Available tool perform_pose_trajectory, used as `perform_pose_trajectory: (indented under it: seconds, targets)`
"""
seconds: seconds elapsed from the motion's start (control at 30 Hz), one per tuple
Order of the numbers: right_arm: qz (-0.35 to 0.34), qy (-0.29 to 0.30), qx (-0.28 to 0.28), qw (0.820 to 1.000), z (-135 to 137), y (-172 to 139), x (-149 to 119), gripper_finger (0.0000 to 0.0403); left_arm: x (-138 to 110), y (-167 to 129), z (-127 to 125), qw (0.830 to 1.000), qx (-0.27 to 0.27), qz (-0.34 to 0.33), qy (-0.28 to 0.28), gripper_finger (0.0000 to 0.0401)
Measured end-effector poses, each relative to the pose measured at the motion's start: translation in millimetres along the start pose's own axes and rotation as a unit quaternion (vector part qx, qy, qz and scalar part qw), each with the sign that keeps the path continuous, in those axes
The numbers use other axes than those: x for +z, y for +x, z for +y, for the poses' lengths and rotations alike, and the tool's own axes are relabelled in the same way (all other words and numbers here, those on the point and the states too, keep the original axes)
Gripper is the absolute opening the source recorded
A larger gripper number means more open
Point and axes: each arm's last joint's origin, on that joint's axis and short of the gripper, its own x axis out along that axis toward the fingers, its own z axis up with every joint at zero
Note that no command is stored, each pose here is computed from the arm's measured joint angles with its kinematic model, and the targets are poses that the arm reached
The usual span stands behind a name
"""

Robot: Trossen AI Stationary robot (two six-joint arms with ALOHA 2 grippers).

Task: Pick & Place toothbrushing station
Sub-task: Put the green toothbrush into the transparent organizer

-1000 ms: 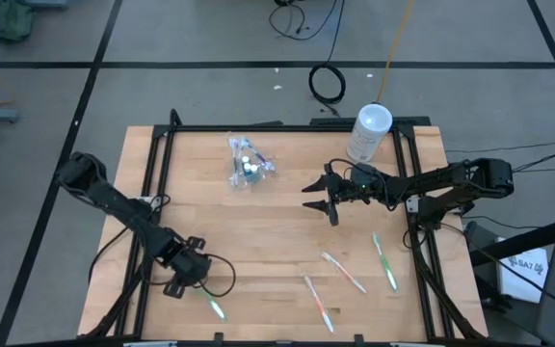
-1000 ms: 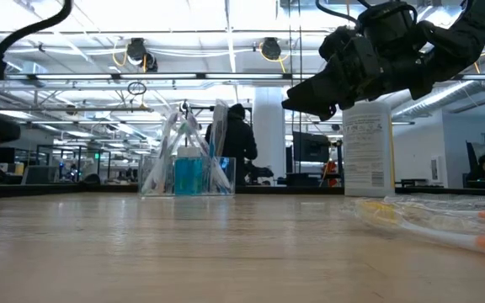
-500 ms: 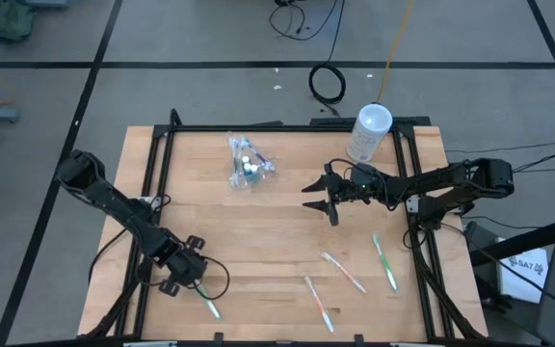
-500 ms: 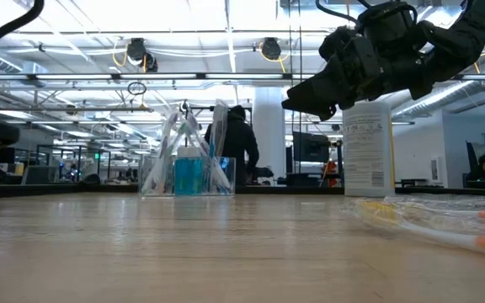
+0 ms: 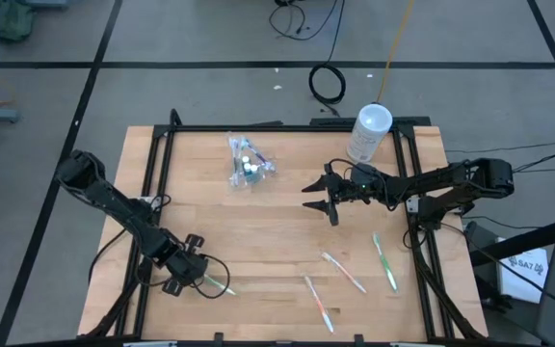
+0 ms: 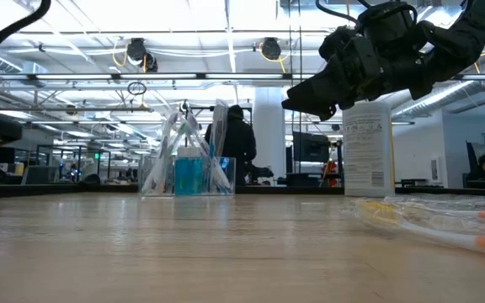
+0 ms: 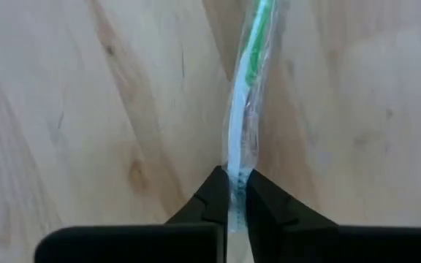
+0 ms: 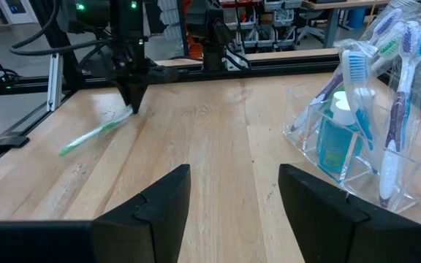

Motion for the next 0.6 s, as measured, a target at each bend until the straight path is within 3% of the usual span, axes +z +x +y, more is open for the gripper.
perform_pose_trajectory:
  seconds: [0.27, 0.37, 0.47, 0.6]
  targets:
    - [0.000, 0.000, 0.000, 1.000, 0.0, 0.0, 0.0, 0.0201, 30.5, -18.6, -7.3, 0.996, 0.038, -0.082, 0.001, 0.0035]
    - [0.000, 0.000, 0.000, 1.000, -0.1, 0.0, 0.0, 0.0201, 43.8, -29.6, -7.2, 0.990, 0.081, -0.117, 0.015, 0.0035]
    - [0.000, 0.000, 0.000, 1.000, -0.1, 0.0, 0.0, 0.0201, 56.9, -42.6, -7.7, 0.979, 0.126, -0.145, 0.063, 0.0025]
    - [0.000, 0.000, 0.000, 1.000, 0.0, 0.0, 0.0, 0.0201, 67.4, -58.6, -2.9, 0.958, 0.220, -0.149, 0.108, 0.0018]
